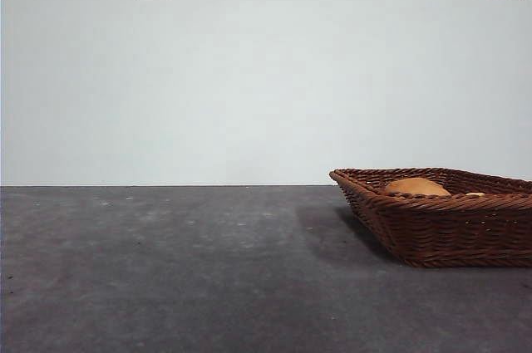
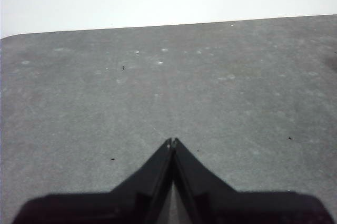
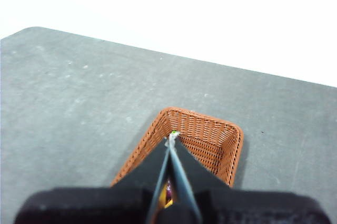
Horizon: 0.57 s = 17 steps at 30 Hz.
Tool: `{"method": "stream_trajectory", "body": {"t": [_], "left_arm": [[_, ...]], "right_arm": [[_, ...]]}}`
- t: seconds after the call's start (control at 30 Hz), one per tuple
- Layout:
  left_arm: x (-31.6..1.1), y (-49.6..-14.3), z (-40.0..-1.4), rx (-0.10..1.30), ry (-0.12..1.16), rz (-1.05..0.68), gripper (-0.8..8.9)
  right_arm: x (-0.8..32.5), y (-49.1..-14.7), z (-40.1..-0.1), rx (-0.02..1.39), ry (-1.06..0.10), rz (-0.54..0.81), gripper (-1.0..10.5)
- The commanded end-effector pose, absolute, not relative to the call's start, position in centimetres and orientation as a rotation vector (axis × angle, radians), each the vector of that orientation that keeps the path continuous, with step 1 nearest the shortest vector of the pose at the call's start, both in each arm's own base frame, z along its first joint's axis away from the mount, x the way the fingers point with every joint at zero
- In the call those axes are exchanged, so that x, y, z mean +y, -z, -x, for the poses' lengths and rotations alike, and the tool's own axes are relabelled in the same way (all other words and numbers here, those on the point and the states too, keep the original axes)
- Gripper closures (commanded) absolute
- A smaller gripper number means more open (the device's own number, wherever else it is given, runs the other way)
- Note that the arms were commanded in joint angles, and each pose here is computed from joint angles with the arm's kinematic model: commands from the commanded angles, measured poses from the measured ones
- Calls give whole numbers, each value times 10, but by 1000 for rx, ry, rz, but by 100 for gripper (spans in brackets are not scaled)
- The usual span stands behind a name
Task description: Help me put the vegetables on the table into the basket
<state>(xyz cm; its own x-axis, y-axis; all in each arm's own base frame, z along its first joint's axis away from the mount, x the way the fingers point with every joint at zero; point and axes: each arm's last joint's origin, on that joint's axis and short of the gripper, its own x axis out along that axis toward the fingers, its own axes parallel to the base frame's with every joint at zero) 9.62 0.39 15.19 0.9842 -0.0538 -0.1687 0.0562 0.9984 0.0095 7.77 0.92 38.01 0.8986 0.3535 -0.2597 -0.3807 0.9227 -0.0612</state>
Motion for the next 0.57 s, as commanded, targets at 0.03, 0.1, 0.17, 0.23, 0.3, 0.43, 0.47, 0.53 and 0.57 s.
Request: {"method": "stream_trajectory", "body": {"t": [0.03, 0.1, 0.17, 0.23, 0.3, 0.43, 0.47, 0.53, 0.57], "left_arm": [[4, -149, -97, 171, 53, -9, 817], [4, -149, -97, 171, 53, -9, 817], [4, -149, -97, 171, 53, -9, 817], [4, -149, -97, 171, 53, -9, 817], [4, -149, -97, 171, 53, -9, 817], [4, -149, -97, 172, 53, -9, 817], [4, -149, -97, 172, 53, -8, 817], [4, -149, -97, 172, 53, -8, 817], [4, -149, -97, 172, 53, -9, 817]], "right_arm": [[9, -337, -78, 217, -372, 101, 946], [9, -307, -79, 192, -365, 81, 946], [8, -284, -82, 180, -345, 54, 945], [8, -263, -85, 180, -313, 20, 946], [7, -242, -87, 193, -285, -19, 945], [6, -205, -88, 224, -256, -64, 946], [6, -196, -88, 236, -254, -66, 945], [6, -182, -88, 251, -253, -71, 946], [6, -175, -88, 257, -253, -72, 946]]}}
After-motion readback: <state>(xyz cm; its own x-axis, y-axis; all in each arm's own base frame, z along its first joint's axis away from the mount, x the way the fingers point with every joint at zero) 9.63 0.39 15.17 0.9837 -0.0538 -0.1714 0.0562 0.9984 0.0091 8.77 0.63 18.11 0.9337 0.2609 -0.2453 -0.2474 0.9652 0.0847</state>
